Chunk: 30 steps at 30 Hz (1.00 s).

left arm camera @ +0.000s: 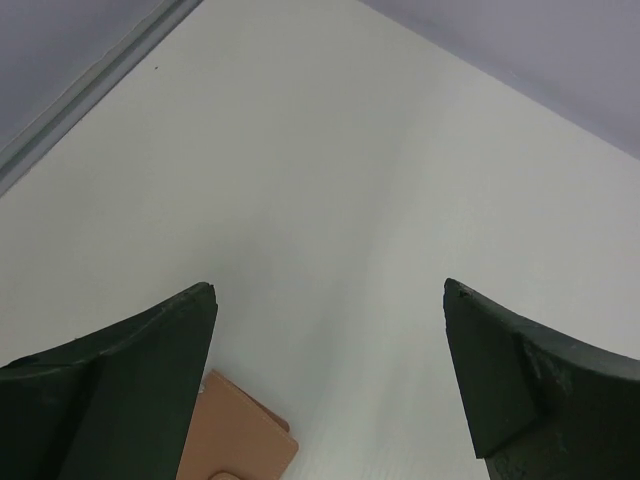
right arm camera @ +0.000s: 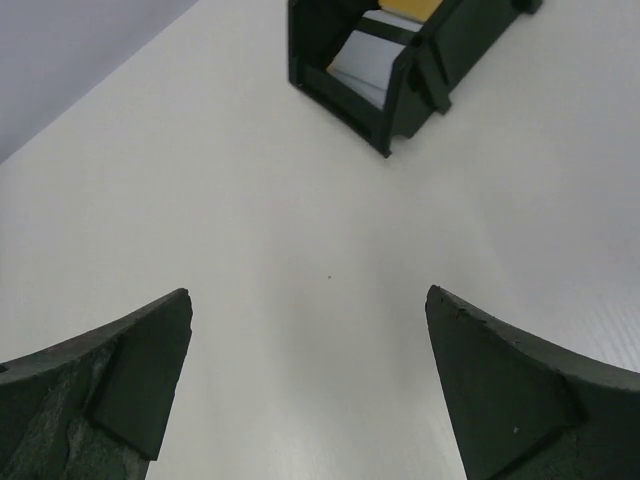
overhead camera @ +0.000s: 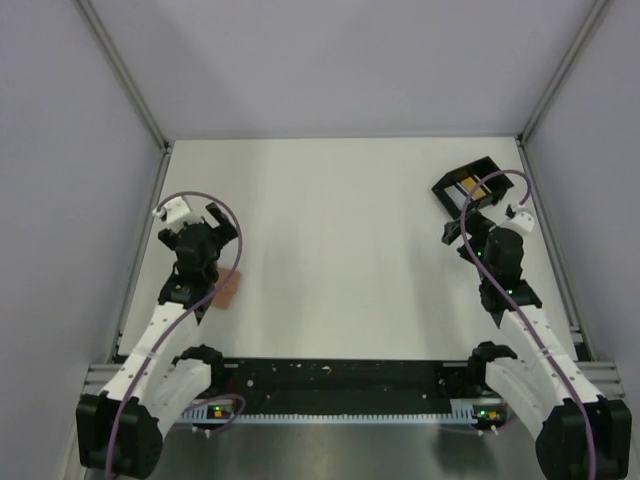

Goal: Put the credit cards into the card holder
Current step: Move the card holder to the center of the board.

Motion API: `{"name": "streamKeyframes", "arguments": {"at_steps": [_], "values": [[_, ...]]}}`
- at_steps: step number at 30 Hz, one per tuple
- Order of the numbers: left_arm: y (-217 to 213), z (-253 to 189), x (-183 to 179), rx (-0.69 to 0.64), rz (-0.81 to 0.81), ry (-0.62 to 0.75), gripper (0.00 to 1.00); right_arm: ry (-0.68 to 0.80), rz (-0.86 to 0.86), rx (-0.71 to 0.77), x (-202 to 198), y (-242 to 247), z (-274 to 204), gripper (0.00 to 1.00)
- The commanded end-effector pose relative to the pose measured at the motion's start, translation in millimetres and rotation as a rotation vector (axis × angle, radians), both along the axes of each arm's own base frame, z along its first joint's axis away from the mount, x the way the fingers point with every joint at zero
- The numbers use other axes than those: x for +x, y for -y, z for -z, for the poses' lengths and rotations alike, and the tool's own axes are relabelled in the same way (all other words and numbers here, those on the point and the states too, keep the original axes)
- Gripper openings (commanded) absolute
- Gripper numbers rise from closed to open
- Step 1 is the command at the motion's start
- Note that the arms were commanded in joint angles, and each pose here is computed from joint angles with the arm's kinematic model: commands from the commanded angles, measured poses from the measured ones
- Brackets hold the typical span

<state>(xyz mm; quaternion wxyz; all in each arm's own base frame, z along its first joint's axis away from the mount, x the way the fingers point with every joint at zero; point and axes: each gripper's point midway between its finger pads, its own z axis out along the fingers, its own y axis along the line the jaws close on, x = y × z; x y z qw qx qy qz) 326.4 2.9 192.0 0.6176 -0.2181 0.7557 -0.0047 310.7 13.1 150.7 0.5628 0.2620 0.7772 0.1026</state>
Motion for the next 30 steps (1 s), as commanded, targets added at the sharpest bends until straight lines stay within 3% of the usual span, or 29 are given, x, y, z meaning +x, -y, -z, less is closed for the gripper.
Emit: {"name": "streamKeyframes", "arguments": {"at_steps": [1, 3, 7, 14, 20, 24, 30], "values": [[-20.0, 4.0, -10.7, -0.127, -0.195, 0.0, 0.98, 0.131, -0.247, 0.092, 4.4, -47.0, -51.0, 0.99], [-17.4, 14.0, -18.4, -0.164, -0.212, -0.084, 0.99, 0.126, -0.299, 0.102, 2.9, -55.6, -51.3, 0.99], [-1.2, 29.4, -16.0, -0.129, -0.099, -0.205, 0.98, 0.078, -0.417, 0.096, -1.7, -73.0, -46.7, 0.99], [-4.0, 93.1, -21.2, -0.196, -0.142, -0.502, 0.98, -0.003, -0.466, 0.082, 1.3, -78.5, -47.8, 0.99], [4.3, 120.3, -26.1, -0.267, -0.097, -0.587, 0.98, -0.031, -0.479, 0.105, 2.3, -82.7, -41.3, 0.99], [35.6, 137.0, -41.9, -0.357, 0.013, -0.626, 0.98, -0.045, -0.485, 0.118, 1.5, -84.6, -39.6, 0.99], [51.7, 172.9, -69.3, -0.445, 0.021, -0.676, 0.98, -0.068, -0.485, 0.128, 1.0, -85.3, -32.7, 0.99]]}}
